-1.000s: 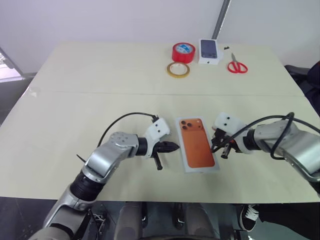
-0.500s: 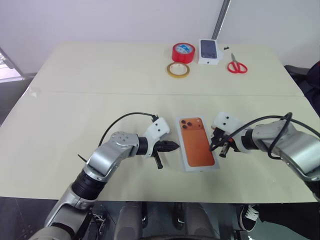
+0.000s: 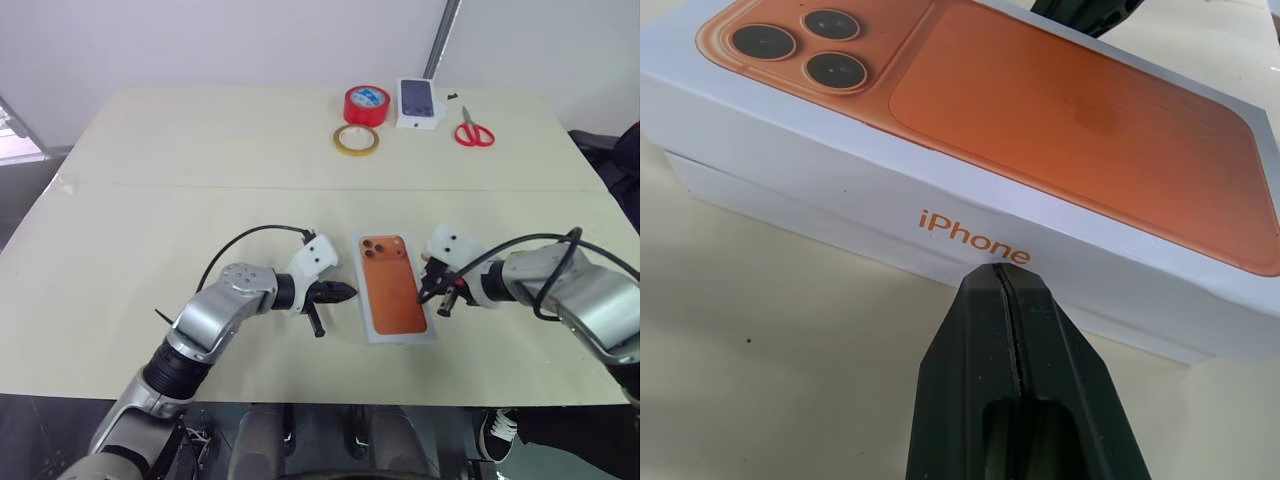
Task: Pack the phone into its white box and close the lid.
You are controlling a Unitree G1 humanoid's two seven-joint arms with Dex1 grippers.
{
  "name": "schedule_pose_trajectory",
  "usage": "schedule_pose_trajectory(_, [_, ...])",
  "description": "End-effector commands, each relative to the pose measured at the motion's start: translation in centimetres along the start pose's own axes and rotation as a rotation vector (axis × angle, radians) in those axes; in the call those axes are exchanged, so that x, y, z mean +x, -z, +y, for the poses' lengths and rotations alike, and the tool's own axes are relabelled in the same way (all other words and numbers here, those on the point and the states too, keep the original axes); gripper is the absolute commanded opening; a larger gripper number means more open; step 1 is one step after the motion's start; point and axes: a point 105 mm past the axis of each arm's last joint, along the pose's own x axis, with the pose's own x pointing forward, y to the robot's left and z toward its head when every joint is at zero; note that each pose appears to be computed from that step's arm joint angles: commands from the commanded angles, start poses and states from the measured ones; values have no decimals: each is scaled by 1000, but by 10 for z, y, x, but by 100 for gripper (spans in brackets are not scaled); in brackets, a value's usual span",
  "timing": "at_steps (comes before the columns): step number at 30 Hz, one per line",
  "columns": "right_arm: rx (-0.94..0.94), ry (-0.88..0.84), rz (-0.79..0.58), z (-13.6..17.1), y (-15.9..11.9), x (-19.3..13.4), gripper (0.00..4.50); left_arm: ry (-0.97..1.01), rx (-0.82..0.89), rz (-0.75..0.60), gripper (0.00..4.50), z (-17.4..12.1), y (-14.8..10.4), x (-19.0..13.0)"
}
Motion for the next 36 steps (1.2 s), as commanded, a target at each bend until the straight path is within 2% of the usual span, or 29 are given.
schedule_pose_trajectory(1, [-30, -33, -47, 8, -10, -2, 6, 16, 19, -55, 0, -3, -13, 2])
schedule_pose_trajectory(12, [-14, -4, -29, 0, -3, -3, 6, -31, -22, -38, 0, 7, -3, 2])
schedule_pose_trajectory(21, [-18, 43, -37, -13, -4, -7, 6, -77, -55, -78, 0, 16, -8, -1])
schedule_pose_trajectory(27, [-43, 81, -58, -28, -9, -21, 6, -107, -66, -139, 0, 26, -23, -12])
schedule_pose_trajectory(31, [-64, 12, -108, -23, -12, -35, 6, -135, -66, -205, 0, 36, -43, -14])
schedule_pose_trajectory(36, [-74, -166, -190, 12, -16, -42, 6, -159, -20, -200, 0, 44, -55, 6])
